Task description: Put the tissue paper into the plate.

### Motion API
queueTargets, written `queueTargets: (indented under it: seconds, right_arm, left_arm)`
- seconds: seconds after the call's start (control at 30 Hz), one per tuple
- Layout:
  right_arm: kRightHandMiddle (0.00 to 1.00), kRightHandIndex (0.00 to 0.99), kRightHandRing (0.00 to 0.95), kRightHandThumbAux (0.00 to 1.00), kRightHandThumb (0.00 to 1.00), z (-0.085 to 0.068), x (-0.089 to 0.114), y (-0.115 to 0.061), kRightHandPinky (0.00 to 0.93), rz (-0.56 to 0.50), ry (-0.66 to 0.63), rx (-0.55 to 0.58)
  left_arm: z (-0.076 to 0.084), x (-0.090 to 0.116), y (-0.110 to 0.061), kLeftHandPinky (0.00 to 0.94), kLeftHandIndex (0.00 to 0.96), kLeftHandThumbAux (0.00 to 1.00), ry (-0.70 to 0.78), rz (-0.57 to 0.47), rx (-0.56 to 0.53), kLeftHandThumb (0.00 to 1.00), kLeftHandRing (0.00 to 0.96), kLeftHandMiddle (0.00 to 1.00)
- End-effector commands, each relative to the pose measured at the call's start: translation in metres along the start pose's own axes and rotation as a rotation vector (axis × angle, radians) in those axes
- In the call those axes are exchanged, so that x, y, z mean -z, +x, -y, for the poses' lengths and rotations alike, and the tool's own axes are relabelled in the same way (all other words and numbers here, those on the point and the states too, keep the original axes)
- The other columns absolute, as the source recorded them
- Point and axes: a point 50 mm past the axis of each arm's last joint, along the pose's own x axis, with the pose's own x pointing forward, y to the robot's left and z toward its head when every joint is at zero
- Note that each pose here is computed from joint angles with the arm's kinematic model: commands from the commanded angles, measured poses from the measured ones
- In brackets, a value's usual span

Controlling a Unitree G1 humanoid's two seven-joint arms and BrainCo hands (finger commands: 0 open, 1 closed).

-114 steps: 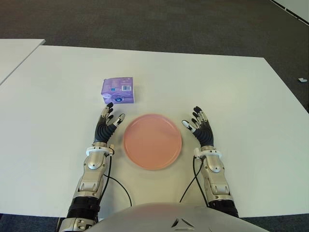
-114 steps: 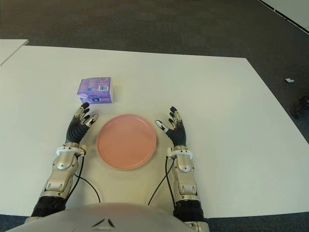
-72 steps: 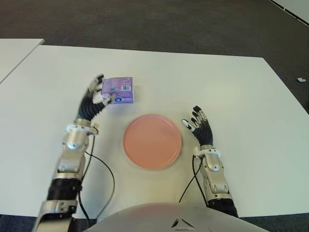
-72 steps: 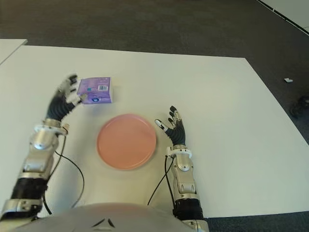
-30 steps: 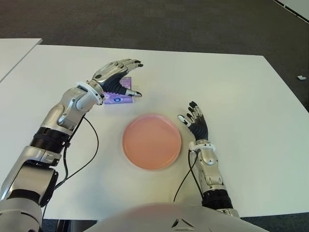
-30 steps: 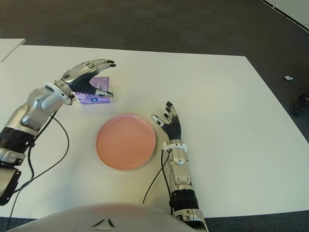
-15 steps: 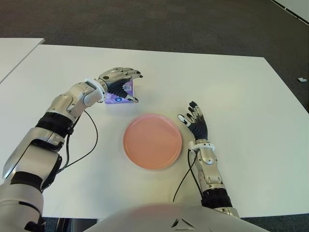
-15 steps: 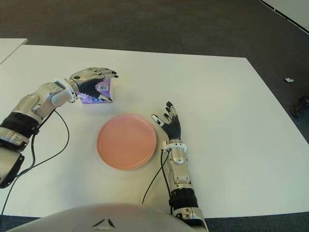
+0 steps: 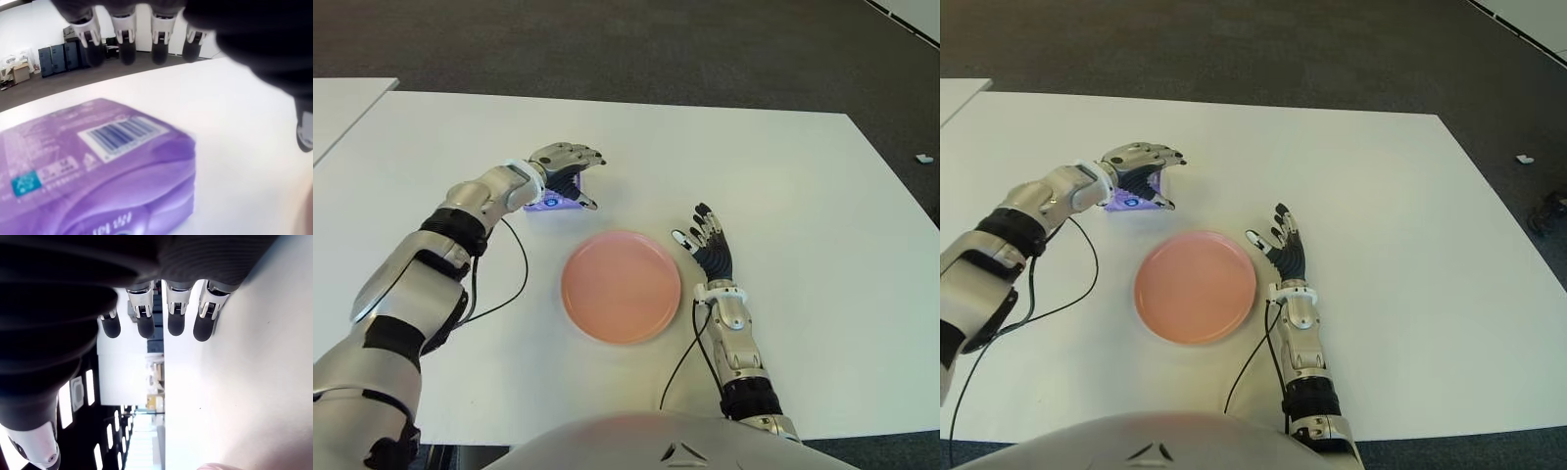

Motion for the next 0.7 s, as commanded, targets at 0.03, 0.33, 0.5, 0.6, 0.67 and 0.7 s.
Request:
queueTargets:
  seconds: [0.03, 0.33, 0.5, 0.6, 0.67, 0.7]
  right_arm:
    - [0.0, 0.0, 0.0, 0.686, 0.05, 0.003, 0.026, -0.013, 0.019, -0.134, 0.007, 0.014]
    - [0.0, 0.0, 0.0, 0.694, 0.057, 0.004, 0.026, -0.014, 0.023, -0.134, 0.012, 0.012]
    - [0.0, 0.0, 0.0, 0.695, 0.057, 0.004, 0.026, -0.014, 0.021, -0.138, 0.013, 0.012]
    - [0.0, 0.0, 0.0, 0.69, 0.055, 0.004, 0.026, -0.014, 0.019, -0.14, 0.012, 0.009]
    - [0.0, 0.0, 0.0, 0.684, 0.053, 0.004, 0.026, -0.014, 0.017, -0.14, 0.012, 0.008]
    - [0.0, 0.0, 0.0, 0.679, 0.052, 0.004, 0.026, -0.014, 0.016, -0.139, 0.011, 0.007]
  left_arm:
    - [0.002, 0.007, 0.003, 0.0, 0.0, 0.375, 0.065, -0.057, -0.001, 0.067, 0.0, 0.0]
    - [-0.005, 0.027, 0.001, 0.0, 0.0, 0.365, 0.139, -0.182, -0.078, 0.05, 0.0, 0.0]
    - [-0.008, 0.032, -0.001, 0.0, 0.0, 0.364, 0.162, -0.223, -0.116, 0.043, 0.0, 0.0]
    - [-0.009, 0.035, -0.003, 0.0, 0.0, 0.364, 0.17, -0.239, -0.142, 0.037, 0.0, 0.0]
    - [-0.01, 0.036, -0.004, 0.0, 0.0, 0.363, 0.171, -0.245, -0.153, 0.033, 0.0, 0.0]
    - [-0.01, 0.037, -0.004, 0.0, 0.0, 0.361, 0.17, -0.247, -0.156, 0.03, 0.0, 0.0]
